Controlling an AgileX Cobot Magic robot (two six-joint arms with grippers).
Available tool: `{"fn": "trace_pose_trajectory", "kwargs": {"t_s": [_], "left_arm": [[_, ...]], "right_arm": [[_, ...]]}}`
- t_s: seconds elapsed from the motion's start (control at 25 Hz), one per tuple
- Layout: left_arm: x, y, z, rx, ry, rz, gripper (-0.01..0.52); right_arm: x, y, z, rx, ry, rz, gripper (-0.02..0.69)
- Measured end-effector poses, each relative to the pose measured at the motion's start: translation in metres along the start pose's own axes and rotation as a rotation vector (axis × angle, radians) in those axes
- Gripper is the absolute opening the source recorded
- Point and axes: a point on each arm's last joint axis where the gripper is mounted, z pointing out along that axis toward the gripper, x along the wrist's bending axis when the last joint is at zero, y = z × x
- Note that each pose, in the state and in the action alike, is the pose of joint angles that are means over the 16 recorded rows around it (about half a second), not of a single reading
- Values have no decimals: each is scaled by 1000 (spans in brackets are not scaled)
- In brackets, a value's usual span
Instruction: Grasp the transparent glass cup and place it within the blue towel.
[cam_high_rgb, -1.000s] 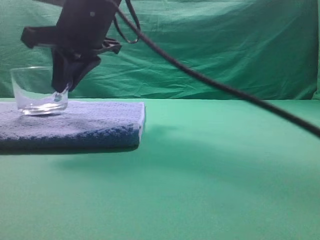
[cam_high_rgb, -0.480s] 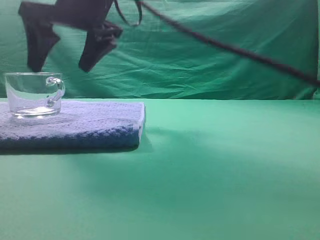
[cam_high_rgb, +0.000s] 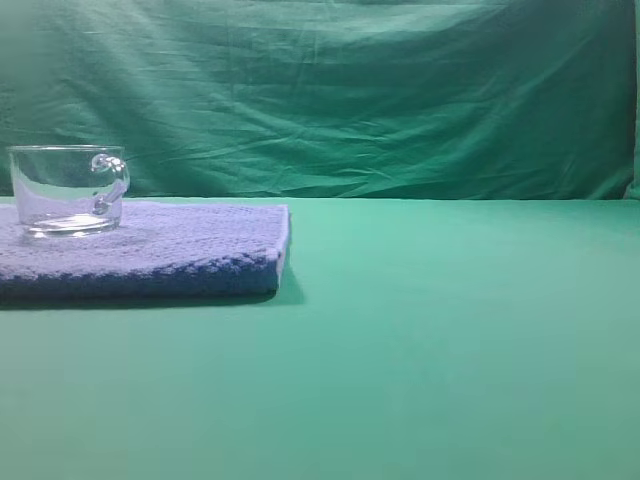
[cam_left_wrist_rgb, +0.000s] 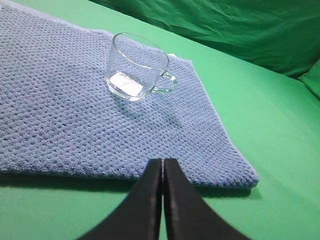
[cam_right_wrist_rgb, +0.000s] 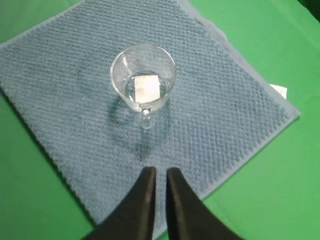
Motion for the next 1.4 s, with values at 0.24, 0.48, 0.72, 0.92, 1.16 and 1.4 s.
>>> {"fn": "trace_pose_trajectory", "kwargs": {"t_s": [0.24,0.48,0.72,0.92,1.16,1.4], "left_arm": [[0,0,0,0,0,0,0],[0,0,0,0,0,0,0],[0,0,0,0,0,0,0],[0,0,0,0,0,0,0],[0,0,0,0,0,0,0],[0,0,0,0,0,0,0]], "right_arm": [[14,-58,-51,-100,-15,9,61],[29,-131,-70,-216,-15,36,61],[42,-197,-76,-319,-8,104,61],[44,-231,-78,-365,-34,201,61],[40,-251,-83,-399,-106,290,61],[31,-263,-85,-444,-237,334,61]]}}
